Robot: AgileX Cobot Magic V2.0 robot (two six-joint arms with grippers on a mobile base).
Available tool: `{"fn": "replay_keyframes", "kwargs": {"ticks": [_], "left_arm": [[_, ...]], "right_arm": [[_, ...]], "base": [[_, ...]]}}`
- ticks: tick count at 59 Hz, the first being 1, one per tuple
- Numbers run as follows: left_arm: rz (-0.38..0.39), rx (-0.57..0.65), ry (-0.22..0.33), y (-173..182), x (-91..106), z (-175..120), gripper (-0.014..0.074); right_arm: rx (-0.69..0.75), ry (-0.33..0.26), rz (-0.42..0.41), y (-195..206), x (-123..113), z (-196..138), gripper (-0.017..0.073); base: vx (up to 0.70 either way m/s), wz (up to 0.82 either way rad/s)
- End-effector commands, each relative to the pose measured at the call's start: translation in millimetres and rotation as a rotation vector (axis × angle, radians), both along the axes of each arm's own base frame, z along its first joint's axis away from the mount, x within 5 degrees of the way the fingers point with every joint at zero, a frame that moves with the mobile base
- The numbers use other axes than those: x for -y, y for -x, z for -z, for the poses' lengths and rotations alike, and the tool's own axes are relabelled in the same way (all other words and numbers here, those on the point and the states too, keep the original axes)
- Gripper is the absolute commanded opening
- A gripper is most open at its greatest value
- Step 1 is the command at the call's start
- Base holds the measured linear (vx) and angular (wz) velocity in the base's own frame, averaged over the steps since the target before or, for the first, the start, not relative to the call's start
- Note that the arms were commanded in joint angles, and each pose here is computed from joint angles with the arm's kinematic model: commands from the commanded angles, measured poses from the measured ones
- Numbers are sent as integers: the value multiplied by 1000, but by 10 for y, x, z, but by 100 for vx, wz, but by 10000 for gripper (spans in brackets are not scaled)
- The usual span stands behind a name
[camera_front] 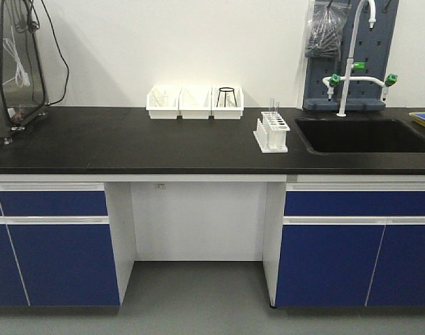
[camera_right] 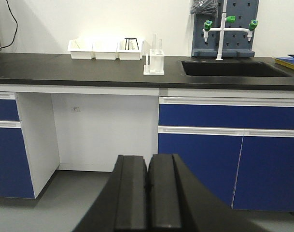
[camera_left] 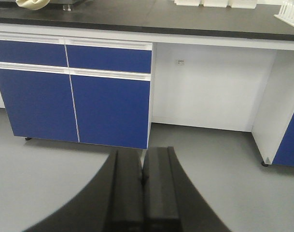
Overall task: Flip and reinsert test tube from rack
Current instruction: 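Drive the base toward the white test-tube rack on the bench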
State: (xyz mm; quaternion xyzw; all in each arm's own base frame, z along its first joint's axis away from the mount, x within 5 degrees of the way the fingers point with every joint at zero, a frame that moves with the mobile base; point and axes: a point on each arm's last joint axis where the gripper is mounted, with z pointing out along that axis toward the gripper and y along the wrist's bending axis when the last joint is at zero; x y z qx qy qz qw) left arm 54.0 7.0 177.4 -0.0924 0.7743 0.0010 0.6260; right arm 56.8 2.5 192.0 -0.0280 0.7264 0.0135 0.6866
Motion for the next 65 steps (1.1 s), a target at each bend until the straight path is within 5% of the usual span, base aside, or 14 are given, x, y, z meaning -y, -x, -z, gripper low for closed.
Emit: {"fn": "replay_keyframes", "kwargs": {"ticks": [1,65], "left_arm": [[11,88,-6,-13,7,-73,-6],[11,88,-6,-13,7,-73,-6]], "right_arm": [[92,8,-14,8,-13,-80,-9],[92,8,-14,8,-13,-80,-9]], "base": [[0,0],[9,0]]}}
